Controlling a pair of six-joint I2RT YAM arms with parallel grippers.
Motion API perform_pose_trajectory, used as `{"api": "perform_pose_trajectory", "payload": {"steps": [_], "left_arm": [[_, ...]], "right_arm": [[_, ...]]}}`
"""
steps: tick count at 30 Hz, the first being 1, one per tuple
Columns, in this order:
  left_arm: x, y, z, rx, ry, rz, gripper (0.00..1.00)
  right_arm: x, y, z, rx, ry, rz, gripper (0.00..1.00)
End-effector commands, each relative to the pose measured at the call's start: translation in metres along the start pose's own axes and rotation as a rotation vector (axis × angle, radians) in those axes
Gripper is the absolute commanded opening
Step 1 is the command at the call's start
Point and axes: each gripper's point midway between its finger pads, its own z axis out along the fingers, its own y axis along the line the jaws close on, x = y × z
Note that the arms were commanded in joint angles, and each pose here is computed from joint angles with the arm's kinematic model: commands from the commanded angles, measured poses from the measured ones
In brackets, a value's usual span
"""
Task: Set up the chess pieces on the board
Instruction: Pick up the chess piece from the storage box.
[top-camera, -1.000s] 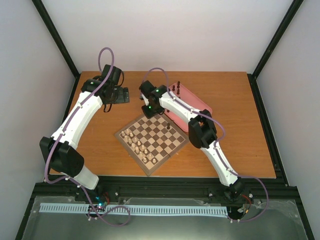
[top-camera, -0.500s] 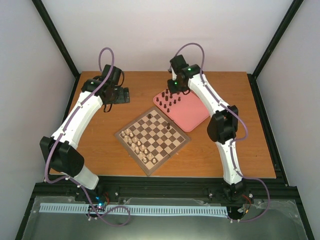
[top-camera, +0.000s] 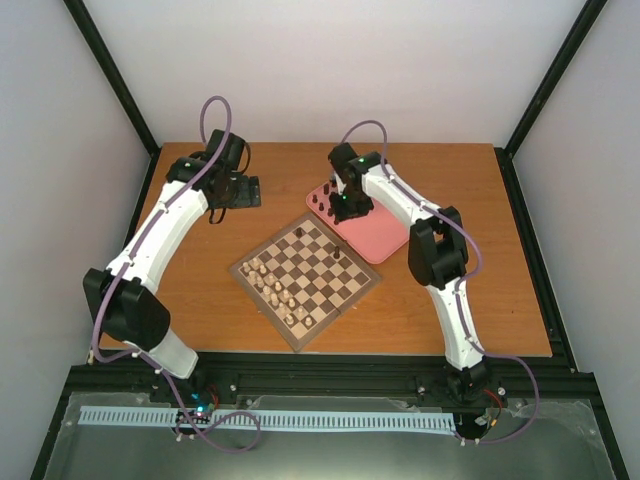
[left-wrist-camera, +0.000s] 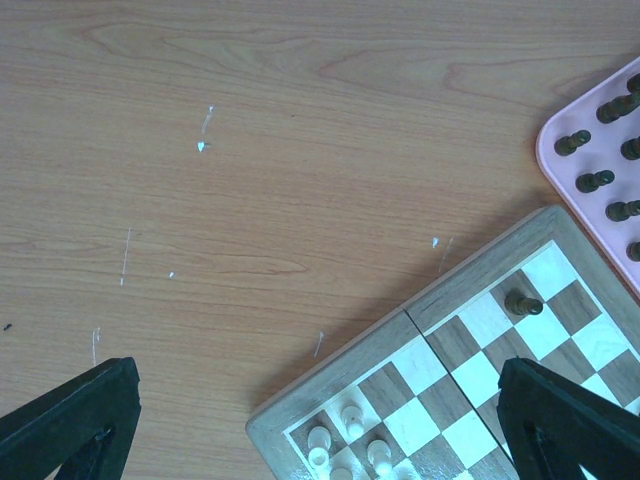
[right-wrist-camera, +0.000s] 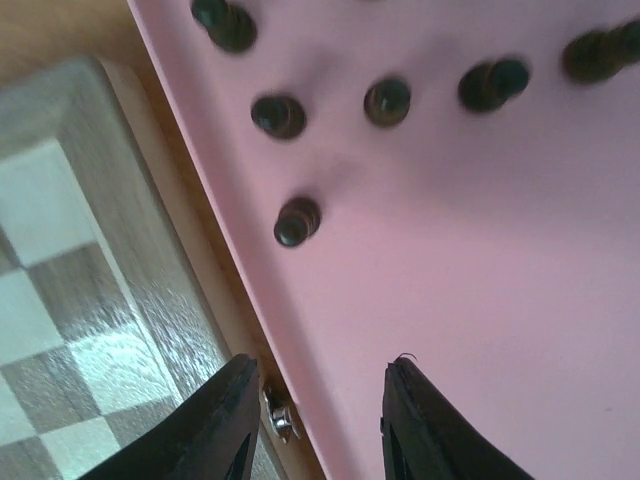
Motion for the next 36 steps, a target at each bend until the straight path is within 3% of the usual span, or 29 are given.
{"api": "perform_pose_trajectory", "payload": {"steps": [1, 36], "left_arm": [[-0.004, 0.000, 0.000, 0.004, 0.001, 0.009, 1.00], [-0.005, 0.002, 0.003, -0.016, 0.004, 0.023, 1.00]], "right_arm": [[0.011, 0.010, -0.002, -0.025, 0.012, 0.001, 0.35], [-0.004, 0.018, 0.053, -0.044, 0.049, -0.029, 0.37]]}}
